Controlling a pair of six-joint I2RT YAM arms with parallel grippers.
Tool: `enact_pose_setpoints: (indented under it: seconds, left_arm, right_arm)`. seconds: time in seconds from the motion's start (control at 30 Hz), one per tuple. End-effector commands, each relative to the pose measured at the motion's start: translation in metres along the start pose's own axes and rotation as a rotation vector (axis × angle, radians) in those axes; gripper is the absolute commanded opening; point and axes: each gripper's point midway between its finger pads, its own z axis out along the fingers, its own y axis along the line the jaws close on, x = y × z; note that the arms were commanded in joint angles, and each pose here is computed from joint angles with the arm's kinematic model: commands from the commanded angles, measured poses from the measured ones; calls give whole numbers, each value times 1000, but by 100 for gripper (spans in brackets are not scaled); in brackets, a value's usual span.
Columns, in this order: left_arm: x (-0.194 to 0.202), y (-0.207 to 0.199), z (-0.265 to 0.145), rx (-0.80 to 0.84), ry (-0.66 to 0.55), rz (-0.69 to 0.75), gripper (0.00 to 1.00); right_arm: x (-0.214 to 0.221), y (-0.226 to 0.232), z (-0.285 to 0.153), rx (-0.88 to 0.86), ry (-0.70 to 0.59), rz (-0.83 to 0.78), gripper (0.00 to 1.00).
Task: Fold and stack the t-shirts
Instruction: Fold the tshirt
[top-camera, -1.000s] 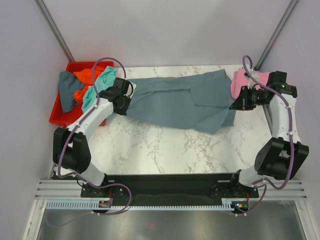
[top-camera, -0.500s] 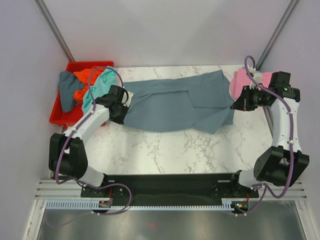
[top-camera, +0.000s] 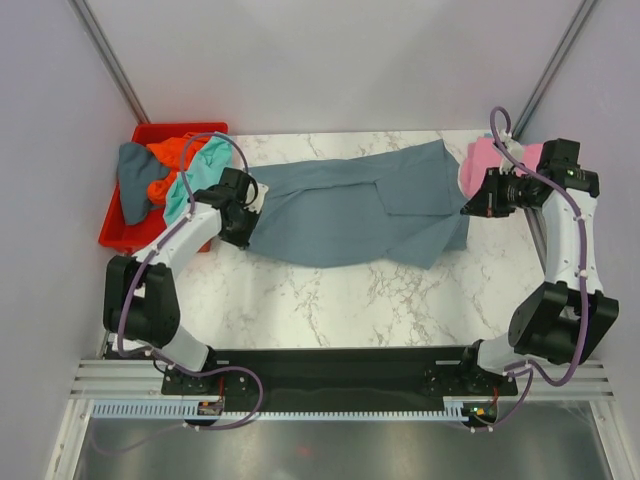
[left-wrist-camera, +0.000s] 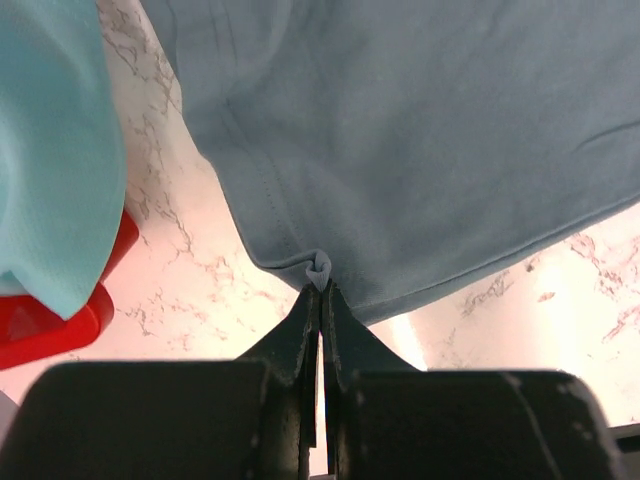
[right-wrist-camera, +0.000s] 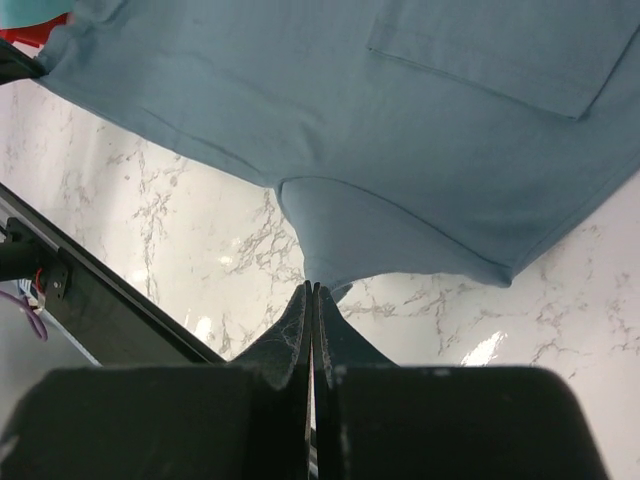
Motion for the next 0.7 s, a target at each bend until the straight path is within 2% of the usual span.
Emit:
enact_pose_setpoints:
  seconds: [0.0, 0.1, 0.37, 0.4, 0.53, 0.67]
  left_arm:
    - [-9, 2, 15, 17, 28, 20, 2]
    - [-1, 0, 24, 23, 66, 22, 2]
    - [-15, 2, 42, 23, 88, 26, 2]
    - [-5, 5, 38, -2, 133, 10, 2]
    - [-17, 10, 30, -16, 99, 25, 2]
    - [-13, 9, 27, -13, 109, 25, 2]
  right_arm:
    - [-24, -7, 3, -16, -45, -16, 0]
    - [-28, -15, 10, -25, -43, 5, 0]
    - [-47, -32, 22, -32, -51, 13, 0]
    - [-49, -35, 25, -34, -49, 17, 0]
    - [-68, -36, 21, -32, -79, -2, 0]
    - [-68, -39, 24, -34, -73, 7, 0]
